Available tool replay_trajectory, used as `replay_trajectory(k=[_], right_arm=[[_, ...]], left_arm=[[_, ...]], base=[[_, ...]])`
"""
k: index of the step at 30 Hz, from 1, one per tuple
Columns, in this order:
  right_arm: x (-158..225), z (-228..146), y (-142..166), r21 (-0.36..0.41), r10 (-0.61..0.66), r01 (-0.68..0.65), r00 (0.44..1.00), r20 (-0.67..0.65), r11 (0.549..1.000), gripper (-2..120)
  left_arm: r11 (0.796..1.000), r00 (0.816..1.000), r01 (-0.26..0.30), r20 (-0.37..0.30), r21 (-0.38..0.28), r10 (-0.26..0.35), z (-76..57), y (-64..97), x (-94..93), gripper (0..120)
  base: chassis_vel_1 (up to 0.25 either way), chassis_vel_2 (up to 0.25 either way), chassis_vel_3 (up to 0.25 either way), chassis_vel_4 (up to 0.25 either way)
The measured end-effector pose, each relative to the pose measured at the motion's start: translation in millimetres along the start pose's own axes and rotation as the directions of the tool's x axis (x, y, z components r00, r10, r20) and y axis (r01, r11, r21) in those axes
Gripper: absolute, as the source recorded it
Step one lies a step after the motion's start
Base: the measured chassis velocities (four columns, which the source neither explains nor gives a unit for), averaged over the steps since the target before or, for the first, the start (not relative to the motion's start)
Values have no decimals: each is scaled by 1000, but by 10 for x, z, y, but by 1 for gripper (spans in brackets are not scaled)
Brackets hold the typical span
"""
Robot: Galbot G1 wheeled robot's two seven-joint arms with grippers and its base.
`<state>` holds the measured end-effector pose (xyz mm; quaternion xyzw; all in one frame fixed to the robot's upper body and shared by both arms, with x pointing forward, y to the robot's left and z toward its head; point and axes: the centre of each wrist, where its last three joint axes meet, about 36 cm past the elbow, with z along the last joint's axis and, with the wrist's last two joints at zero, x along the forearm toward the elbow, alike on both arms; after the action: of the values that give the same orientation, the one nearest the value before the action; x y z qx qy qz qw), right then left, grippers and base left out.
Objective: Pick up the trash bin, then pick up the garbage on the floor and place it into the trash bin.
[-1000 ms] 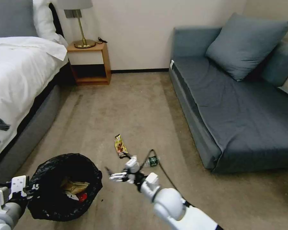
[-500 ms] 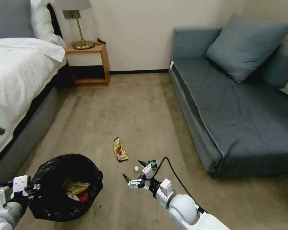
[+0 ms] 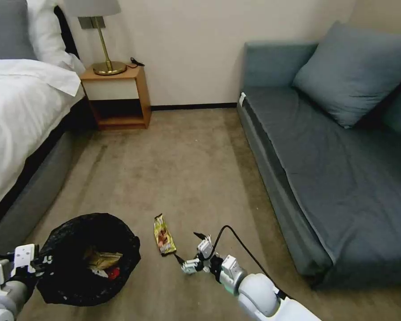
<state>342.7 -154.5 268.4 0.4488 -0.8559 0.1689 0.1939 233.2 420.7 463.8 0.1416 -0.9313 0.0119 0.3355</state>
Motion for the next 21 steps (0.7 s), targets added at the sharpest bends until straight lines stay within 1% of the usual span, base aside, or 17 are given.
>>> replay_trajectory(k=[1, 2, 3, 5, 6, 9, 13, 17, 20, 21], right_arm=[[23, 73, -85, 29, -13, 14, 999, -38, 999, 100], [23, 73, -85, 29, -13, 14, 999, -38, 999, 100], [44, 135, -161, 50, -26, 29, 997, -68, 998, 100], [100, 292, -347, 83, -90, 101, 988, -129, 991, 100], [100, 292, -347, 83, -90, 101, 988, -129, 991, 100], [156, 485, -554, 158, -145, 178, 969, -200, 971, 100], [93, 605, -618, 196, -155, 199, 963, -220, 960, 100], [-42, 638, -589, 216, -167, 215, 961, -220, 952, 100], [-119, 652, -560, 228, -174, 227, 957, -231, 947, 94], [-171, 664, -551, 235, -175, 232, 955, -239, 944, 88]], left_arm=[[1000, 1000, 1, 0, 0, -1, 1, 3, -1, 3], [1000, 1000, 1, 0, 0, -1, 1, 3, -1, 3], [1000, 1000, 2, -1, 0, -2, 4, 7, 0, 3], [1000, 1000, 6, -2, 1, -6, 8, 20, 5, 3], [1000, 1000, 6, -2, 1, -6, 8, 20, 5, 3], [1000, 1000, 13, -3, 4, -13, 11, 42, 14, 3], [1000, 1000, 16, -4, 9, -16, 22, 48, 21, 3], [1000, 1000, 16, -5, 15, -16, 39, 39, 42, 3], [1000, 1000, 18, -3, 17, -18, 40, 37, 58, 3], [1000, 1000, 19, 0, 17, -19, 36, 38, 72, 3]], base=[[-63, -16, 5, -31], [-63, -16, 5, -31], [0, 0, 0, 0], [61, -34, -40, 41], [61, -28, -50, 55], [8, -9, -17, 8], [0, 0, 0, 0], [0, 0, 0, 0], [0, 0, 0, 0], [0, 0, 0, 0]])
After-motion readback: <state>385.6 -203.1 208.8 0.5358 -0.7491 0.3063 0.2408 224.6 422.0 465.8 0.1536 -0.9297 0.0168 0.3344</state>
